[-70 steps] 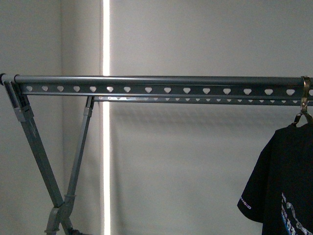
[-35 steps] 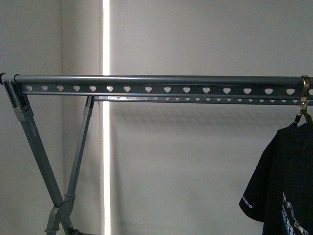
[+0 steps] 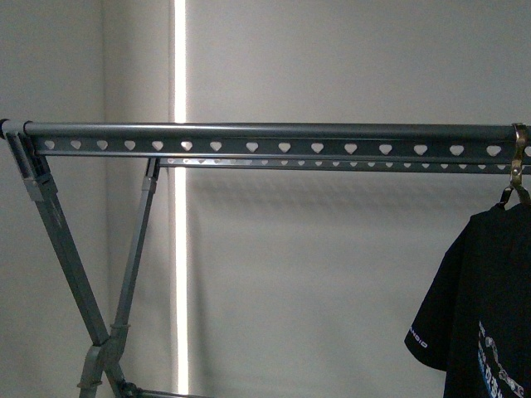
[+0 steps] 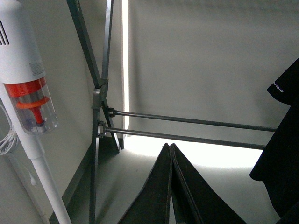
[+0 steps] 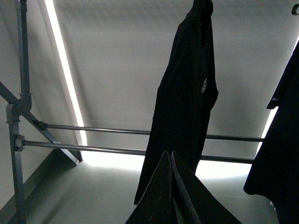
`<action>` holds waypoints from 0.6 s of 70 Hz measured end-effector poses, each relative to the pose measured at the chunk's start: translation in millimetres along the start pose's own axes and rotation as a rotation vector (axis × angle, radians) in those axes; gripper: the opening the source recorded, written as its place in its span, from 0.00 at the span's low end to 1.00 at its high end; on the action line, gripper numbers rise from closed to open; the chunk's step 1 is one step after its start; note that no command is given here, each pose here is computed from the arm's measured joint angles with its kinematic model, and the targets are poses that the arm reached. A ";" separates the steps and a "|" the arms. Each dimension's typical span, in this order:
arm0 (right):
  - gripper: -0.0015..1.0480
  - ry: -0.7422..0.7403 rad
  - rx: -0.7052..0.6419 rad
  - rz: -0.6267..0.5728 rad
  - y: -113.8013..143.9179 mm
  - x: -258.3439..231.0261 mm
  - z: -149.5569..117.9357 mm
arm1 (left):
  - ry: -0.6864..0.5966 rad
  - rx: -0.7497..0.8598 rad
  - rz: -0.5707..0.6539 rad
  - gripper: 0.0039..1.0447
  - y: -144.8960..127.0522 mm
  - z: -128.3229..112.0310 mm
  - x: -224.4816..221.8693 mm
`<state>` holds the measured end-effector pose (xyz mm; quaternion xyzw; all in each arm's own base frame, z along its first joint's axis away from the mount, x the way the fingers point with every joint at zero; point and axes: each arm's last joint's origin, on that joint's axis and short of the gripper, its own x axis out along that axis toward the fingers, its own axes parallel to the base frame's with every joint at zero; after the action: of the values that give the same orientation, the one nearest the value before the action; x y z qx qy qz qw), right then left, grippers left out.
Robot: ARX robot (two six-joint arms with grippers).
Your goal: Hang clothes on hanger
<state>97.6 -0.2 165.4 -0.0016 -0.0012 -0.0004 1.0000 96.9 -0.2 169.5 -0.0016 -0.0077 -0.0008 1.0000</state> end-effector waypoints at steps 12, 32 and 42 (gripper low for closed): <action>0.02 0.000 0.000 0.000 0.0 0.0 0.0 | 0.000 0.000 0.000 0.03 0.0 0.0 0.0; 0.24 0.000 0.000 0.000 0.0 0.0 0.0 | 0.000 0.000 0.000 0.31 0.0 0.0 0.0; 0.56 0.000 0.000 0.000 0.0 0.0 0.0 | 0.000 0.000 0.000 0.64 0.0 0.0 0.0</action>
<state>97.6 -0.2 165.4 -0.0018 -0.0012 -0.0006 1.0000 96.8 -0.2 169.5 -0.0016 -0.0079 -0.0008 1.0000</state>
